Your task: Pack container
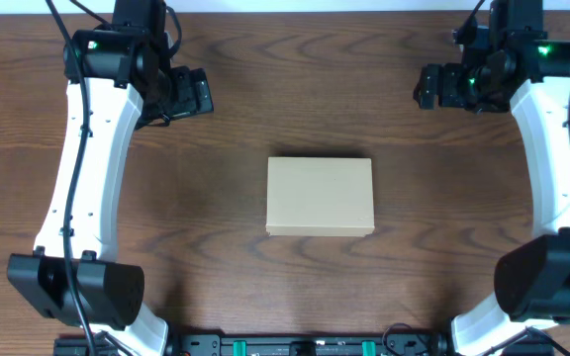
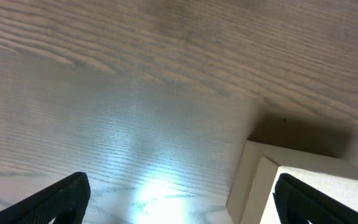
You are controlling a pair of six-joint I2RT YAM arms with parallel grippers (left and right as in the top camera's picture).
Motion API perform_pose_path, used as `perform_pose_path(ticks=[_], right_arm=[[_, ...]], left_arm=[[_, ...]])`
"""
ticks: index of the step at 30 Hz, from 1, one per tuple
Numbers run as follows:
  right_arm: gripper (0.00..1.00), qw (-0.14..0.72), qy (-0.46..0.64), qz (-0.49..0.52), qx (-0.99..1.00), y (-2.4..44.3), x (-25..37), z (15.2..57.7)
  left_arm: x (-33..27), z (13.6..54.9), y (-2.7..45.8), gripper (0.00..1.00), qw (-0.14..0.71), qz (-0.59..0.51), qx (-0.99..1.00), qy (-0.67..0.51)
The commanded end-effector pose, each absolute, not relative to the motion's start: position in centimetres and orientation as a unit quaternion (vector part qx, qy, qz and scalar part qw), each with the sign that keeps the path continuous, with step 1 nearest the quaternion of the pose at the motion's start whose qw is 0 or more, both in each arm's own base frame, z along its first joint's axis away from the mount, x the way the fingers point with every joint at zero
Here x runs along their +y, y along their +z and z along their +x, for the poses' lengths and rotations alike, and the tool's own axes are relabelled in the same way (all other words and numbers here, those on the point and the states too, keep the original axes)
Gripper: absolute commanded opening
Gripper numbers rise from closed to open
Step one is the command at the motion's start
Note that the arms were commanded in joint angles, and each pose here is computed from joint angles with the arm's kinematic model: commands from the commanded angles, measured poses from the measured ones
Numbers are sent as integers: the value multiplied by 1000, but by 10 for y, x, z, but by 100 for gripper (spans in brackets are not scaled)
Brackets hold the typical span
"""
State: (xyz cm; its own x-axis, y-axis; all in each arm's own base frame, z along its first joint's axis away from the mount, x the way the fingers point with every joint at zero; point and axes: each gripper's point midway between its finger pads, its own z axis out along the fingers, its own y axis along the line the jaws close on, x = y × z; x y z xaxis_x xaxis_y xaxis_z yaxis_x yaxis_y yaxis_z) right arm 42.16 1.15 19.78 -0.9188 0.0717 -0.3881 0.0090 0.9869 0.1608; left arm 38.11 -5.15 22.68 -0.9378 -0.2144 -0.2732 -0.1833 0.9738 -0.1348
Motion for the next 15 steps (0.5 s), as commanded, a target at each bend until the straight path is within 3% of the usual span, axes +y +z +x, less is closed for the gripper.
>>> perform_pose_path(ticks=[1,15], right_arm=[[99,214,76,16,974,207,11,424],[99,214,76,15,974,207,11,424]], left_arm=[[-47,383,232,95,154,-100,982,-45],[-36,363,231,95,125,-106,986,-21]])
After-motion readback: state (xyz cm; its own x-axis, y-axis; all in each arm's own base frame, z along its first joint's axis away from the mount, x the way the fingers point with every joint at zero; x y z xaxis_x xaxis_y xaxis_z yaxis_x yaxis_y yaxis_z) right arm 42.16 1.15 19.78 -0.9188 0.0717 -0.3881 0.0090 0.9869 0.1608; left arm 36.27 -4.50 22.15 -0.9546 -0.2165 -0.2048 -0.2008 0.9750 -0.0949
